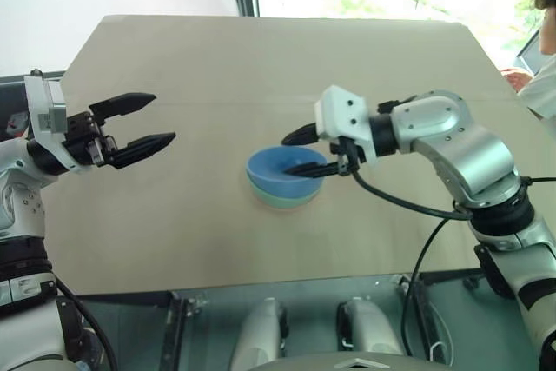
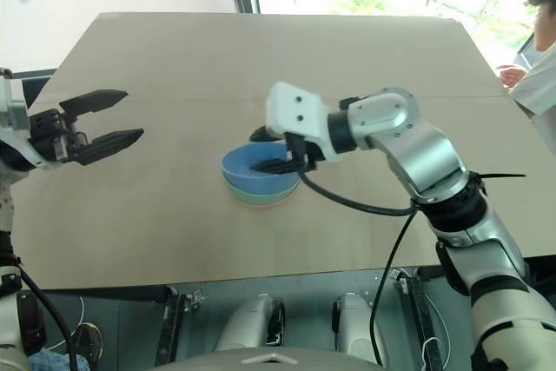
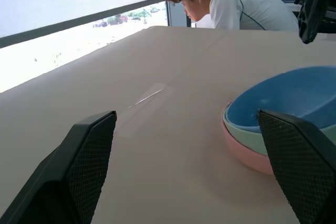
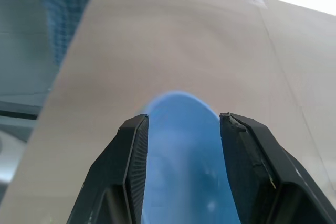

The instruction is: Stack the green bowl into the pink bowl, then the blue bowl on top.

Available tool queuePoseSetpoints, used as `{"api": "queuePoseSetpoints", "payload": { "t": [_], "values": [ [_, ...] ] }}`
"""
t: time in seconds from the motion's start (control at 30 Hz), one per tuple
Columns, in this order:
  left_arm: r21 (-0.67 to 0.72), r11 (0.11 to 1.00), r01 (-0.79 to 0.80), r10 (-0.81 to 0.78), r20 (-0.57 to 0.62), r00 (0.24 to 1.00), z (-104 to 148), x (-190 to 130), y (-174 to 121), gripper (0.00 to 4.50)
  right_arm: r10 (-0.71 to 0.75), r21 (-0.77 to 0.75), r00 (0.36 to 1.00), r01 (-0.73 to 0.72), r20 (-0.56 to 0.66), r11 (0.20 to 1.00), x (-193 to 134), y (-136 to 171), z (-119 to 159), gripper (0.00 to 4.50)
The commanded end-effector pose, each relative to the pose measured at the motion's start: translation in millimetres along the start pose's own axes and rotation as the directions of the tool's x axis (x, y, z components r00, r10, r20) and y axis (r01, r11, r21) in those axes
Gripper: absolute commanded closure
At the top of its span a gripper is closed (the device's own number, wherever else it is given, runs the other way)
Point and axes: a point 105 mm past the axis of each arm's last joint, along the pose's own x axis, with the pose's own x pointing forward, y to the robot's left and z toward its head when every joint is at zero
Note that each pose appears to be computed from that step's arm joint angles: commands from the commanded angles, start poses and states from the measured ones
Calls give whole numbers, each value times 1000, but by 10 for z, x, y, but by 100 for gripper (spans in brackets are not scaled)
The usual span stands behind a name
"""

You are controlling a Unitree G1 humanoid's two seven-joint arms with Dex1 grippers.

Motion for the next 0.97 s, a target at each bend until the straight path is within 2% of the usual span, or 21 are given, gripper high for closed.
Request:
{"api": "queuePoseSetpoints", "payload": {
  "t": [0.03,0.2,0.33,0.43,0.67,0.77,0.97],
  "values": [
    [21,999,-42,43,-47,998,-33,-21,-42,0,-128,13,991,127,38,992,-313,-127,-4,217],
    [19,996,-89,90,-84,992,-185,46,-241,0,-264,149,964,268,-41,952,-639,-111,-410,217],
    [-18,997,-80,79,-31,996,-185,110,-443,0,-314,222,949,306,4,926,-823,45,-661,217],
    [-45,990,-135,134,-21,991,-238,162,-575,0,-354,215,935,347,-7,913,-1025,247,-962,217],
    [-86,960,-267,268,-6,964,-296,154,-720,0,-419,264,908,399,22,878,-1274,440,-1219,217],
    [-52,952,-303,303,-8,953,-325,120,-756,0,-453,280,892,431,15,858,-1356,494,-1327,217],
    [-49,947,-318,318,1,948,-324,73,-810,0,-462,262,887,446,1,856,-1425,535,-1420,217]
  ]
}}
